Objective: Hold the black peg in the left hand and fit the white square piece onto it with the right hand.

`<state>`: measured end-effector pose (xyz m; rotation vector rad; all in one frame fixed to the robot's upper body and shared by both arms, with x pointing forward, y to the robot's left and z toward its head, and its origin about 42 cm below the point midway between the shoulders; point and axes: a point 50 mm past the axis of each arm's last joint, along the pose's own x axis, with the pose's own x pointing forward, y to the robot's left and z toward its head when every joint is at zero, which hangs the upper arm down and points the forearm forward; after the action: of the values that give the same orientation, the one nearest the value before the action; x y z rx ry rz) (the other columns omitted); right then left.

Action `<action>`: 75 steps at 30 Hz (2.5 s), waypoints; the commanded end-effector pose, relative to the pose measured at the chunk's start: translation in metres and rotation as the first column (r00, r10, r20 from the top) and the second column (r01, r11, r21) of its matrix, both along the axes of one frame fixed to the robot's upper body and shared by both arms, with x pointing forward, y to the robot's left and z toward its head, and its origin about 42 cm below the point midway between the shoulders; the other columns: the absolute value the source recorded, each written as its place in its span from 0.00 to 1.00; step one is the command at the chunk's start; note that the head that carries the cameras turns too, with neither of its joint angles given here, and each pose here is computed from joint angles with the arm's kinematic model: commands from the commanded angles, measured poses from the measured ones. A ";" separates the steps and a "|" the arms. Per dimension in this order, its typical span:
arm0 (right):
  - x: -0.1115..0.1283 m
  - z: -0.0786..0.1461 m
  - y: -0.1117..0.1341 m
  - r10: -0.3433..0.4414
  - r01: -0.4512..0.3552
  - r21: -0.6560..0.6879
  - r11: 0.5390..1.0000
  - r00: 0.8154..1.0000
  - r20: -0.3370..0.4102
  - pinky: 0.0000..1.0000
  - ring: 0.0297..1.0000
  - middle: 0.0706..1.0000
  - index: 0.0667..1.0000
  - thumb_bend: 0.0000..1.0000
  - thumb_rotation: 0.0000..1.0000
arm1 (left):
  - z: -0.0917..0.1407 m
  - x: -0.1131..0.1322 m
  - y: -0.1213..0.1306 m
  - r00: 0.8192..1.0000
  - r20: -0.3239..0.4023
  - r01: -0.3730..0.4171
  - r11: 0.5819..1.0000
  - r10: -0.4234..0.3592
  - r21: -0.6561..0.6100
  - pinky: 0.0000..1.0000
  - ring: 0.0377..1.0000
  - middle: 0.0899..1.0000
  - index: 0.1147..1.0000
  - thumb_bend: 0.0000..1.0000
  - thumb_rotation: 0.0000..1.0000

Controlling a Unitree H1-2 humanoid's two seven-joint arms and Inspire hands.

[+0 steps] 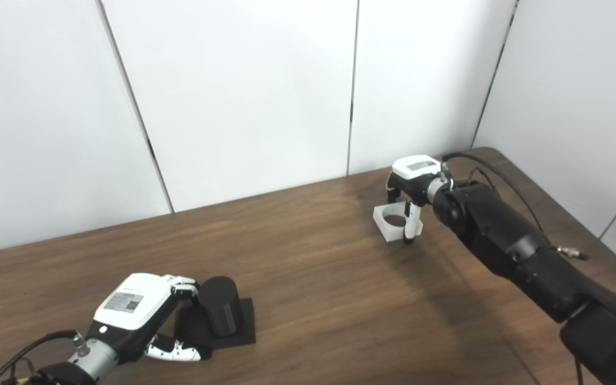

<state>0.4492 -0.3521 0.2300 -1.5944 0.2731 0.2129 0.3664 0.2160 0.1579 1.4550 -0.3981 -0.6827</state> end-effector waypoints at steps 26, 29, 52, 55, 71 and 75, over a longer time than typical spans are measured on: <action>-0.047 0.099 0.063 0.436 -0.472 0.048 0.880 0.845 0.311 0.74 0.77 0.70 0.44 0.52 0.13 | -0.043 -0.017 -0.039 0.989 -0.145 0.018 0.988 0.004 0.153 0.80 0.80 0.80 0.43 0.52 0.08; -0.053 0.105 0.074 0.477 -0.518 0.050 0.854 0.818 0.321 0.74 0.77 0.70 0.44 0.52 0.13 | -0.042 -0.015 -0.041 0.991 -0.136 0.013 0.990 0.007 0.140 0.80 0.80 0.80 0.43 0.52 0.08; -0.065 0.106 0.139 0.586 -0.648 0.097 0.756 0.734 0.344 0.73 0.77 0.71 0.44 0.52 0.14 | -0.045 -0.017 -0.055 0.992 -0.128 0.017 0.990 0.001 0.138 0.79 0.80 0.80 0.43 0.52 0.08; -0.064 0.105 0.145 0.593 -0.656 0.105 0.748 0.730 0.340 0.73 0.77 0.71 0.44 0.52 0.14 | -0.044 -0.016 -0.056 0.992 -0.129 0.014 0.991 0.003 0.135 0.79 0.80 0.80 0.43 0.52 0.08; -0.067 0.084 0.169 0.627 -0.685 0.170 0.708 0.721 0.296 0.75 0.78 0.72 0.44 0.52 0.13 | -0.045 -0.017 -0.057 0.992 -0.128 0.017 0.990 0.001 0.137 0.78 0.80 0.80 0.43 0.52 0.08; -0.068 0.077 0.173 0.637 -0.694 0.174 0.699 0.714 0.290 0.75 0.77 0.71 0.44 0.52 0.13 | -0.045 -0.017 -0.057 0.992 -0.126 0.016 0.991 0.001 0.135 0.78 0.79 0.79 0.43 0.52 0.08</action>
<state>0.3800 -0.1838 0.2878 -1.3537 -0.4223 0.6519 0.3711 0.1625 0.1562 1.4529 -0.3872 -0.6584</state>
